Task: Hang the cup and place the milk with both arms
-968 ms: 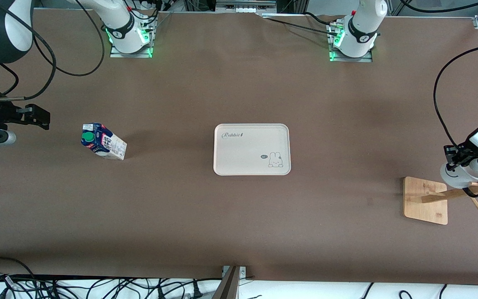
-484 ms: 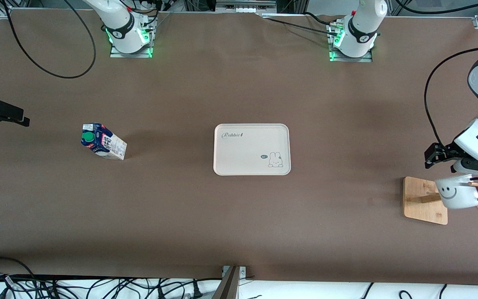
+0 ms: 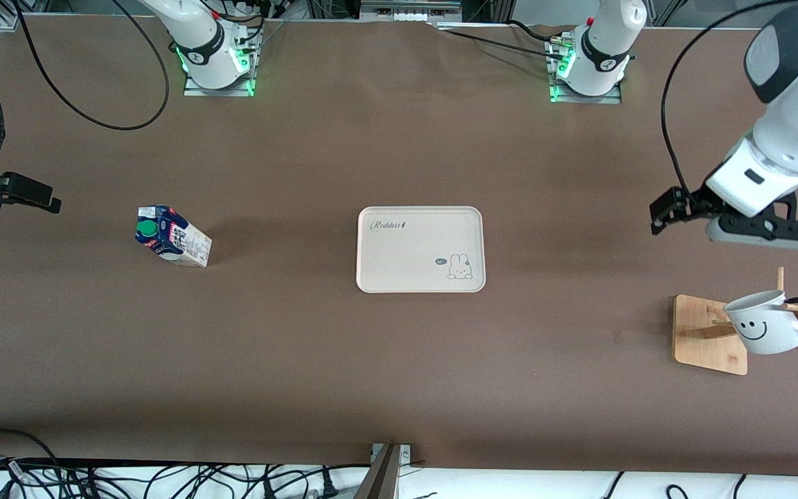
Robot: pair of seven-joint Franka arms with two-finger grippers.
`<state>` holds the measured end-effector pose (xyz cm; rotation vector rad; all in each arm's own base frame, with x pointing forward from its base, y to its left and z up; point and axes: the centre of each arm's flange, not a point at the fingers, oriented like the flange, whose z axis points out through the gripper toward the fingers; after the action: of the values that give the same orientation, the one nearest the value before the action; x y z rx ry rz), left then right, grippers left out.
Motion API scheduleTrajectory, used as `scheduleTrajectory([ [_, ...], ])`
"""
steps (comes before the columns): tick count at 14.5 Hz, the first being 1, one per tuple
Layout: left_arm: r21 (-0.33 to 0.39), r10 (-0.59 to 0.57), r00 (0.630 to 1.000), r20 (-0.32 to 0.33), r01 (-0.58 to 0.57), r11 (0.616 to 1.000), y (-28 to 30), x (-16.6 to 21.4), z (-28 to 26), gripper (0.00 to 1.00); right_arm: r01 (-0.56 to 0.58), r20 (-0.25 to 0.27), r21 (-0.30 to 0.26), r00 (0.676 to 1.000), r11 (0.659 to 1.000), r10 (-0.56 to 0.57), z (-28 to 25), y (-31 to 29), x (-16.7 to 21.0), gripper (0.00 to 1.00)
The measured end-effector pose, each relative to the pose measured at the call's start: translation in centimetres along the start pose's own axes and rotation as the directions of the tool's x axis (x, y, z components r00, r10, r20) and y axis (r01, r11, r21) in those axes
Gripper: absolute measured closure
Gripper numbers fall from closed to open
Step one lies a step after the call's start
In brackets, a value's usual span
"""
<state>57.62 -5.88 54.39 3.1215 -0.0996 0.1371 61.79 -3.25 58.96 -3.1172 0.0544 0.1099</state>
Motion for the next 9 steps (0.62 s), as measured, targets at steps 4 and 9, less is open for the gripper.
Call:
scheduleTrajectory([
  [4,0.008,-0.018,0.998,0.065,0.018,1.000,0.2,-3.6,-4.1,0.00,0.026,-0.005,-0.014,1.000,1.000,-0.027,-0.4,-0.7,-0.2,0.00],
  [9,0.013,-0.044,0.995,0.090,0.043,0.999,0.0,-4.9,-5.3,0.00,0.008,0.028,-0.008,1.000,1.000,-0.007,-0.2,0.5,-0.7,0.00],
])
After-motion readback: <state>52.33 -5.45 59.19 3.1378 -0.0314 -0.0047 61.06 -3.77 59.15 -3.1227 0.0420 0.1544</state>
